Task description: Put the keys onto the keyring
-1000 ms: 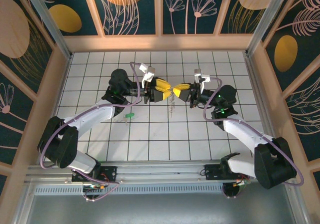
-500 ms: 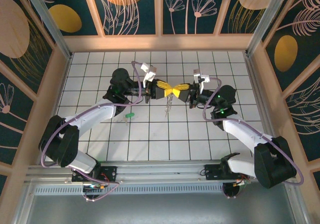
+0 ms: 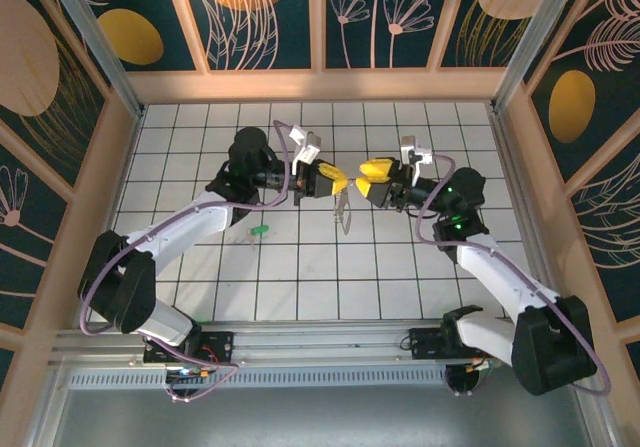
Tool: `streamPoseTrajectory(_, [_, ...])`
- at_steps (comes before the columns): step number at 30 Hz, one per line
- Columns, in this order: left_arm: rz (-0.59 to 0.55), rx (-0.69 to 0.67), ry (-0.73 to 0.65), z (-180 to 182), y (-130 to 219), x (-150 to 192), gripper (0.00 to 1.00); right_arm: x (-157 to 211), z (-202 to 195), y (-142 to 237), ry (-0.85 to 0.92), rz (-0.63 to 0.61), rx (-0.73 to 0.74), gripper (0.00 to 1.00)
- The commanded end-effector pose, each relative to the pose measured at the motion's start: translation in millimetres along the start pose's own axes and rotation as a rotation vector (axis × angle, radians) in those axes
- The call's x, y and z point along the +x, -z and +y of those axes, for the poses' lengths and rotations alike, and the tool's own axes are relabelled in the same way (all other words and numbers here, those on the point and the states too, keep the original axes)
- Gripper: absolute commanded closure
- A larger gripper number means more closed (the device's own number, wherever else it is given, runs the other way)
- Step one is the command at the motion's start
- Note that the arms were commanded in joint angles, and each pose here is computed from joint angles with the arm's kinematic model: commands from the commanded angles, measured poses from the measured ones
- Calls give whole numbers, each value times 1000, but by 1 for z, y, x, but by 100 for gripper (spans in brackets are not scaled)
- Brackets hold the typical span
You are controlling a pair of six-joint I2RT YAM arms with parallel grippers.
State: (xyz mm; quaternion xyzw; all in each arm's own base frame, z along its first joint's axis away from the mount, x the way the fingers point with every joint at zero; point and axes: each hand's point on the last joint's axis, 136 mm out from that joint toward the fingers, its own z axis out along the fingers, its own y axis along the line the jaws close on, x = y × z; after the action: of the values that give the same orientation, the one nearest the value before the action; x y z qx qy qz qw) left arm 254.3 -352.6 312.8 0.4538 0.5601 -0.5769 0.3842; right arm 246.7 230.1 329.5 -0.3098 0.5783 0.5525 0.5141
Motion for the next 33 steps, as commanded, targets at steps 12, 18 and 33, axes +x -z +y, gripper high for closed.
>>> streamPoseTrajectory(12, [171, -39, -81, 3, 1, 12, 100, 17, 5, -1, -7, 115, -77, 47])
streamPoseTrajectory(18, [180, -33, -79, 3, 1, 13, 100, 25, 4, -9, -26, 148, -119, 49])
streamPoseTrajectory(33, [182, -27, -76, 3, 0, 13, 100, 36, 5, -22, -43, 177, -164, 73])
